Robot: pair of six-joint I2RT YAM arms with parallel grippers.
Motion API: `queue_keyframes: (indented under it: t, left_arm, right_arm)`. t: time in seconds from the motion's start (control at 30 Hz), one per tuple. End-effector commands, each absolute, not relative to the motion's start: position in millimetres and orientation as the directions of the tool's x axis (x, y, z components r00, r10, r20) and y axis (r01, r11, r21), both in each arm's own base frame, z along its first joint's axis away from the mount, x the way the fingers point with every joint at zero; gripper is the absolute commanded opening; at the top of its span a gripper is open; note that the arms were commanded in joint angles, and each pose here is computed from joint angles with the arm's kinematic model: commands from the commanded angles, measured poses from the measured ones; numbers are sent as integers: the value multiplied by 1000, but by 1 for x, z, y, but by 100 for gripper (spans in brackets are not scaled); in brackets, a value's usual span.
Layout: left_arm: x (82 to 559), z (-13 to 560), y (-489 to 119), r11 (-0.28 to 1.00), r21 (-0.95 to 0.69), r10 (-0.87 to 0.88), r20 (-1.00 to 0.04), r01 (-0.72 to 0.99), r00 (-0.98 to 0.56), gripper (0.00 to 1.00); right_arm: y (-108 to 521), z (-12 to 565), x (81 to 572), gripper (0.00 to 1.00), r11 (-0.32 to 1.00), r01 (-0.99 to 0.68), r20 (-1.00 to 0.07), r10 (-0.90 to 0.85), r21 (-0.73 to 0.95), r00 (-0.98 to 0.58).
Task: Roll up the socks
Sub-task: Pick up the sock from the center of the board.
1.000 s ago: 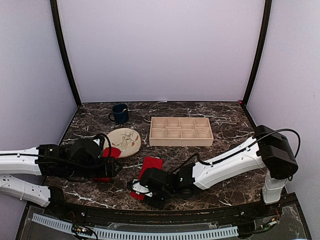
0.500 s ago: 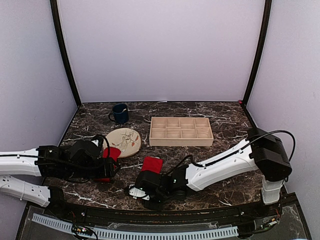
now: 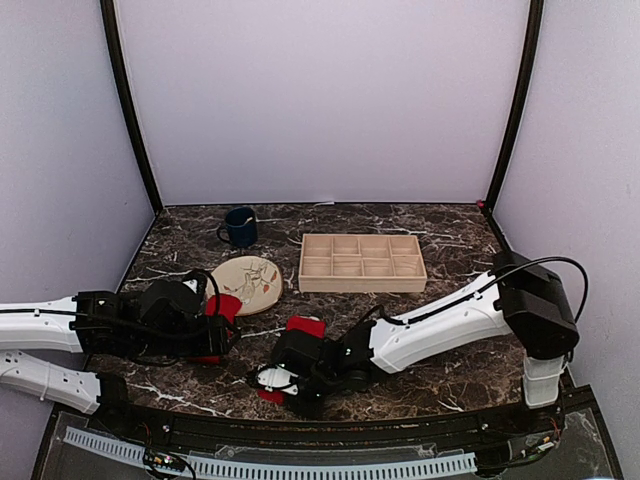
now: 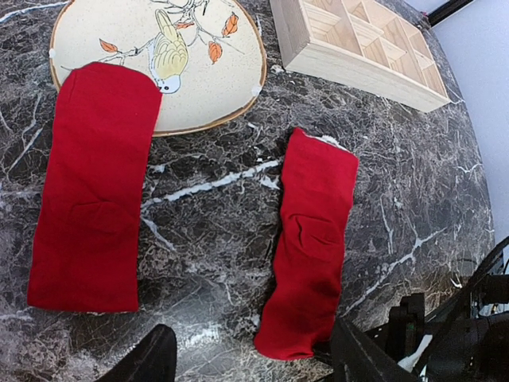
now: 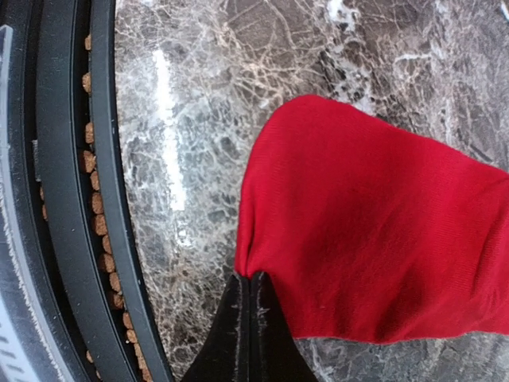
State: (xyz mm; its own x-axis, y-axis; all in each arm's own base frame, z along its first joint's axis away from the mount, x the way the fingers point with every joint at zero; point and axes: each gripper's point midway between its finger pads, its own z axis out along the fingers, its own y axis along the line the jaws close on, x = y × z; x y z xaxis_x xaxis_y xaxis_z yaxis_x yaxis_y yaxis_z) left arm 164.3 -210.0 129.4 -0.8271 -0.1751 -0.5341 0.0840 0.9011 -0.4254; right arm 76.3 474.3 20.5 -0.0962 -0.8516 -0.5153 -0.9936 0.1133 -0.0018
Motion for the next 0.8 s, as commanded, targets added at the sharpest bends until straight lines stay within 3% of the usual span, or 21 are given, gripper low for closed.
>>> queue_keyframes:
  t: [0.0, 0.37, 0.77]
  left_arm:
    - [165, 127, -213, 905, -411, -148, -543, 108, -827, 68]
    - [162, 122, -245, 893, -357, 41, -539, 273, -841, 68]
    - [154, 115, -278, 826, -354, 208, -533, 439, -820, 71]
  right_arm:
    - [464, 21, 77, 0, 147, -972, -501, -837, 182, -220]
    - [453, 32, 96, 0, 196, -805, -439, -754, 559, -489]
    - [442, 54, 108, 0, 165, -574, -337, -668, 802, -663]
